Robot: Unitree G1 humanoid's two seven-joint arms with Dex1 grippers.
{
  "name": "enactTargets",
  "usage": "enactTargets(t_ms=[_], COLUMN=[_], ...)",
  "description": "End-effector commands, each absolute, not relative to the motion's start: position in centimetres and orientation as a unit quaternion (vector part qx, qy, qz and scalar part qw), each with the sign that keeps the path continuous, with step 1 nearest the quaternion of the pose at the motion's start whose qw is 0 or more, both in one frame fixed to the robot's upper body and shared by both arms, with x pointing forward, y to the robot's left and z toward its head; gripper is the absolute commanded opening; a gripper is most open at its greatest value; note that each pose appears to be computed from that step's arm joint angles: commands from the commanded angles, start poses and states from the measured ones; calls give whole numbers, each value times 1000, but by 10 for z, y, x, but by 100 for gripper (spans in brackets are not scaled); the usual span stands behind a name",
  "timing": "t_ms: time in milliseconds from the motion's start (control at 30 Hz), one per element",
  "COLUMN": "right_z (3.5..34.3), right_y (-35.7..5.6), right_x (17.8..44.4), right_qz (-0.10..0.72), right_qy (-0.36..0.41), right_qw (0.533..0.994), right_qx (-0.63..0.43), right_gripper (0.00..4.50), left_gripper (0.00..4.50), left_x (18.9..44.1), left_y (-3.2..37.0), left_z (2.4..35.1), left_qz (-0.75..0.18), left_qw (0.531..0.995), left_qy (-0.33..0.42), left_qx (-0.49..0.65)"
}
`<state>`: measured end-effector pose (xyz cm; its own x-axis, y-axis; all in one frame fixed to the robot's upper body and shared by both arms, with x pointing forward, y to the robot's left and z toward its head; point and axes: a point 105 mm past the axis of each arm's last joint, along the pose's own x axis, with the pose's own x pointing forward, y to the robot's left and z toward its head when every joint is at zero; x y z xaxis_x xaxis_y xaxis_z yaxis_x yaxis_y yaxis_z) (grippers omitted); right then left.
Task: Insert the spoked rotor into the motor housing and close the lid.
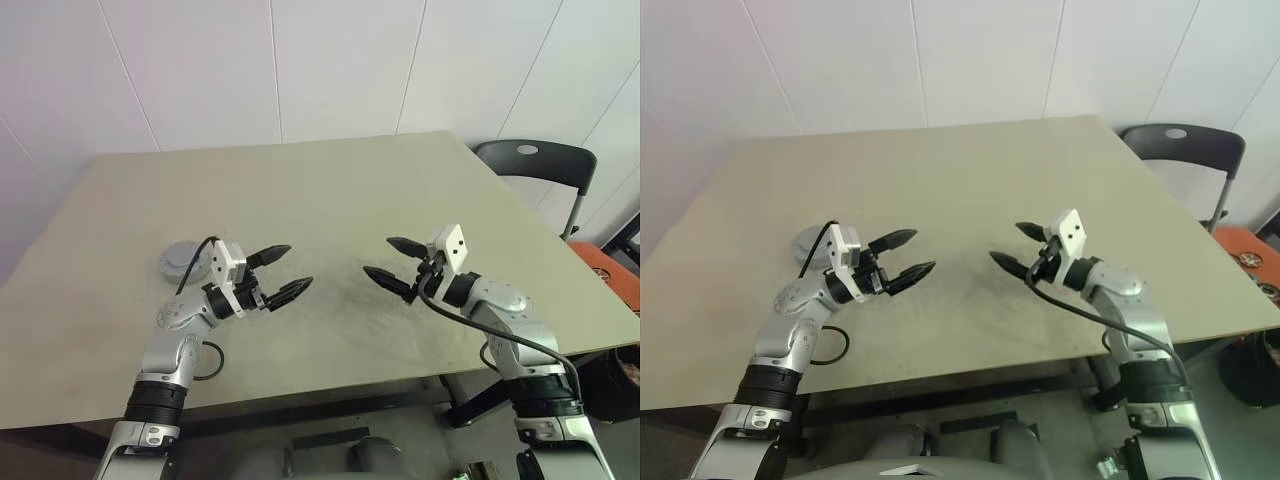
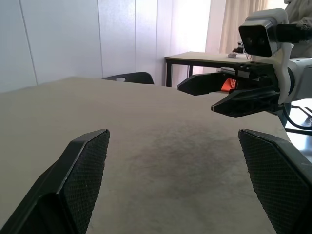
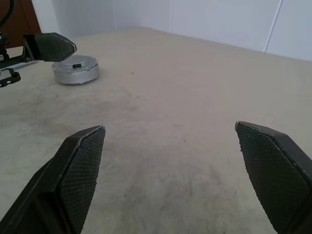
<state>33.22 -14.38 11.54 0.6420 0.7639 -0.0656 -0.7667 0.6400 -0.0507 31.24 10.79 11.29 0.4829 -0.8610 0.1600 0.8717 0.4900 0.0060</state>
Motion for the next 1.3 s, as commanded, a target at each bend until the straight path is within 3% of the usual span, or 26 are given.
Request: enactTargets(t_ms=[33,1300], right_z=[131,134], right_y=[-146,-144], right_x=[337,337], right_qz=[419,421], right_qy=[-9,-15], right_qw=[906,905], right_qx=[-54,-57], right_gripper=[449,449], left_gripper=[450,450], left_x=[312,313], left_y=[101,98], left_z=[124,118], left_qz=[-511,-514], left_qw=[854,854], left_qy=[-90,-81], left_qx=[-29,-9])
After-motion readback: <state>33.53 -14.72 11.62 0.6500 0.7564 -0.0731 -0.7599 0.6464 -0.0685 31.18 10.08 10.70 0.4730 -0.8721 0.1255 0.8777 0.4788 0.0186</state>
